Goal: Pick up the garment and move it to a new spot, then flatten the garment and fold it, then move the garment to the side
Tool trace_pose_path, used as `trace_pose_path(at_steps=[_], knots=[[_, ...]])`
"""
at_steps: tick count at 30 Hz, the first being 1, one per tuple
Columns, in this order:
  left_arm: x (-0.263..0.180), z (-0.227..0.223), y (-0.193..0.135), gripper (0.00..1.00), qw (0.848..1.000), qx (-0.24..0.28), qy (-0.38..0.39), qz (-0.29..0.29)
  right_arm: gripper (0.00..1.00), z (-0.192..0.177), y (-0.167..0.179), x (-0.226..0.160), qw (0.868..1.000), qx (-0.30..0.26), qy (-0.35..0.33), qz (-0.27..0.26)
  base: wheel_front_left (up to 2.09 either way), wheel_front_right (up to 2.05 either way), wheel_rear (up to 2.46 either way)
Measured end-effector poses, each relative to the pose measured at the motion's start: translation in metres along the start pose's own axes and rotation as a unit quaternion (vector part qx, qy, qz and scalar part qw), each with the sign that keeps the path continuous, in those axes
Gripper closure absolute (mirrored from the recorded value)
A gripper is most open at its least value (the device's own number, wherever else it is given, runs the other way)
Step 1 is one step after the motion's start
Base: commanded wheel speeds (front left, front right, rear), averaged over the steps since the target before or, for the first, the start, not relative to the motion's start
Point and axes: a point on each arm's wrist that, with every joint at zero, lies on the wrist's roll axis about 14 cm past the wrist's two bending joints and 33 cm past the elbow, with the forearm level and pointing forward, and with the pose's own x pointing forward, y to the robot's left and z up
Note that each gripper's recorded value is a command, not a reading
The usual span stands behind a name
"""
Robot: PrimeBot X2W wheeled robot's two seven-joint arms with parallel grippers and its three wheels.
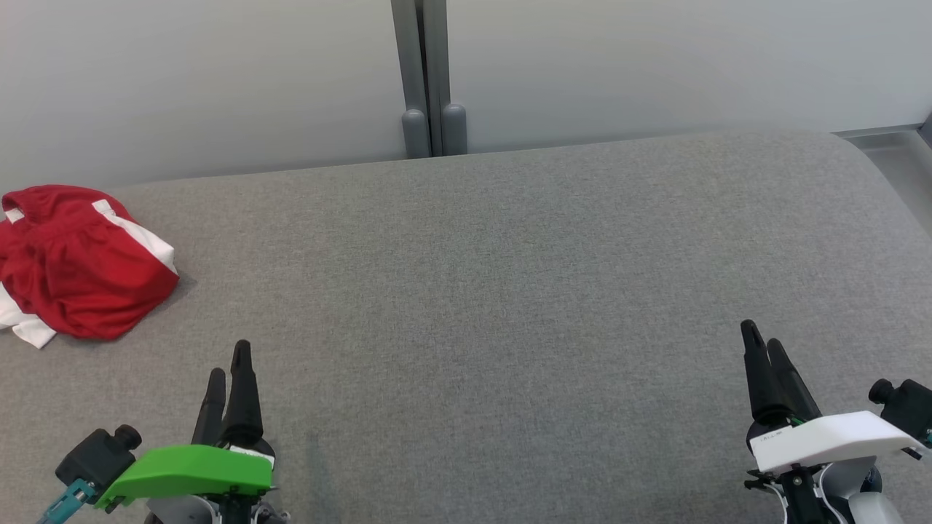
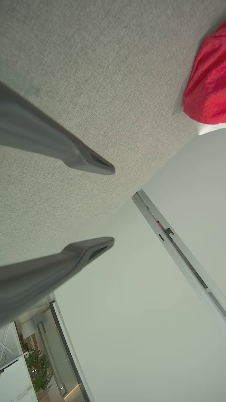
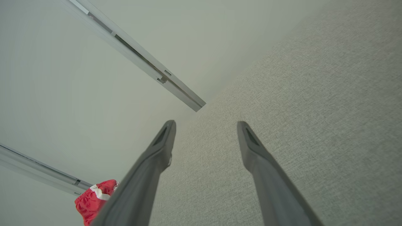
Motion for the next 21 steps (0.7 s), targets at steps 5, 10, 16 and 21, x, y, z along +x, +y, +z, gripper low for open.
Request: trace_pose_path(at_steps=[5,10,16,21], knots=[[-0.003,-0.001,0.001,0.0,0.999,0.045,-0.001,0.0,0.0,-0.002,0.005,0.0,0.999,-0.044,0.001,0.009,0.0,0.0,0.0],[-0.006,-0.001,0.002,0.0,0.996,0.085,-0.004,-0.001,0.0,-0.005,0.009,0.0,0.996,-0.084,0.004,0.018,0.0,0.0,0.0],[-0.01,-0.005,0.005,0.0,0.991,0.133,-0.001,-0.001,0.0,-0.008,0.013,-0.001,0.991,-0.131,0.006,0.028,0.0,0.0,0.0],[-0.011,-0.006,0.003,0.0,0.987,0.161,-0.002,-0.004,0.0,-0.009,0.016,-0.001,0.986,-0.164,0.004,0.036,0.0,0.0,0.0]])
